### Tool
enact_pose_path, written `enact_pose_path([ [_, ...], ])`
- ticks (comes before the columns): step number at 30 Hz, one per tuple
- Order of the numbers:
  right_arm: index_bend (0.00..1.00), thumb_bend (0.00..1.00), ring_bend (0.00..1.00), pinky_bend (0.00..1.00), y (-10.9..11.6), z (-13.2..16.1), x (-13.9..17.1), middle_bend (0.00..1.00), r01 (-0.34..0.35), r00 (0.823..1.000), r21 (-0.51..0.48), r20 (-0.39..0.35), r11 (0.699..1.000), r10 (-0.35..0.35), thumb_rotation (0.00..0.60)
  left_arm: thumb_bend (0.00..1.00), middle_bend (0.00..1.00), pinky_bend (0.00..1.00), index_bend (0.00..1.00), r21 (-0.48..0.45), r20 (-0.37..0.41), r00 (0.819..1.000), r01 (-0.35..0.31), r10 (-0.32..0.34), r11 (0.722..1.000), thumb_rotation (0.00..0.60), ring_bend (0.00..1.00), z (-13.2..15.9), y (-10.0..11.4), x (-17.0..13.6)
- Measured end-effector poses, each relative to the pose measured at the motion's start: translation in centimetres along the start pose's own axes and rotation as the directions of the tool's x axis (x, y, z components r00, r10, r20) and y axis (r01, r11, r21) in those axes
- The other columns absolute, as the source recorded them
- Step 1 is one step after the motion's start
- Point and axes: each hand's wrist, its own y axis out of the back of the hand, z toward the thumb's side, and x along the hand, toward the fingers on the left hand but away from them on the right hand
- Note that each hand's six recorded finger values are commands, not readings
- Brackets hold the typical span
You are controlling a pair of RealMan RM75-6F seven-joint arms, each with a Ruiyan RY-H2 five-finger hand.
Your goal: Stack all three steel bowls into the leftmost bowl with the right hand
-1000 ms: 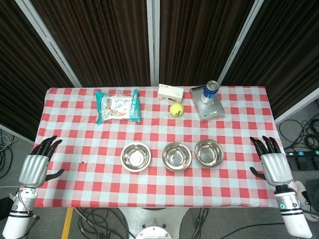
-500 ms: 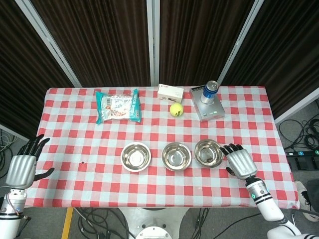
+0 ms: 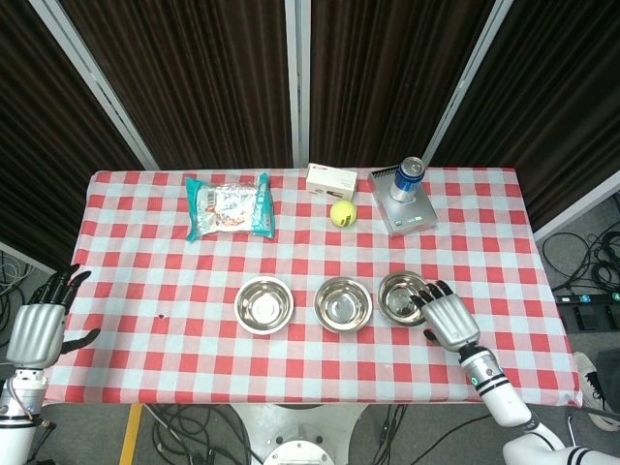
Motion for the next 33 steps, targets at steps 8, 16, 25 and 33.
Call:
enact_pose_path([
  [8, 0.34, 0.16, 0.18, 0.17, -0.4, 0.8, -1.3, 0.34, -0.009, 1.000, 0.007, -0.024, 1.000, 0.009, 0.600, 0.08, 0.19, 0.26, 0.19, -0.002, -0.004, 1.000, 0.006, -0.006, 1.000, 0.600, 0.15, -0.3, -0.2, 0.0],
  [16, 0.38, 0.18, 0.19, 0.17, -1.0, 1.1, -2.6, 0.38, -0.030, 0.999, 0.029, -0.029, 0.999, 0.031, 0.600, 0.08, 0.19, 0.26, 0.19, 0.001, -0.009, 1.000, 0.007, -0.007, 1.000, 0.600, 0.15, -0.6, -0.2, 0.0],
  [25, 0.49, 0.23, 0.25, 0.16, -1.2, 1.4, -4.0, 0.45, -0.018, 0.999, 0.041, -0.029, 0.999, 0.019, 0.600, 0.08, 0.19, 0.26, 0.19, 0.003, -0.012, 1.000, 0.001, -0.001, 1.000, 0.600, 0.15, -0.7, -0.3, 0.1],
  [33, 0.58, 0.32, 0.30, 0.17, -1.6, 1.4, -4.6, 0.52, -0.022, 0.999, 0.052, -0.022, 0.998, 0.023, 0.600, 0.08, 0.19, 0.26, 0.19, -0.003, -0.020, 1.000, 0.010, -0.010, 1.000, 0.600, 0.15, -1.1, -0.4, 0.1],
])
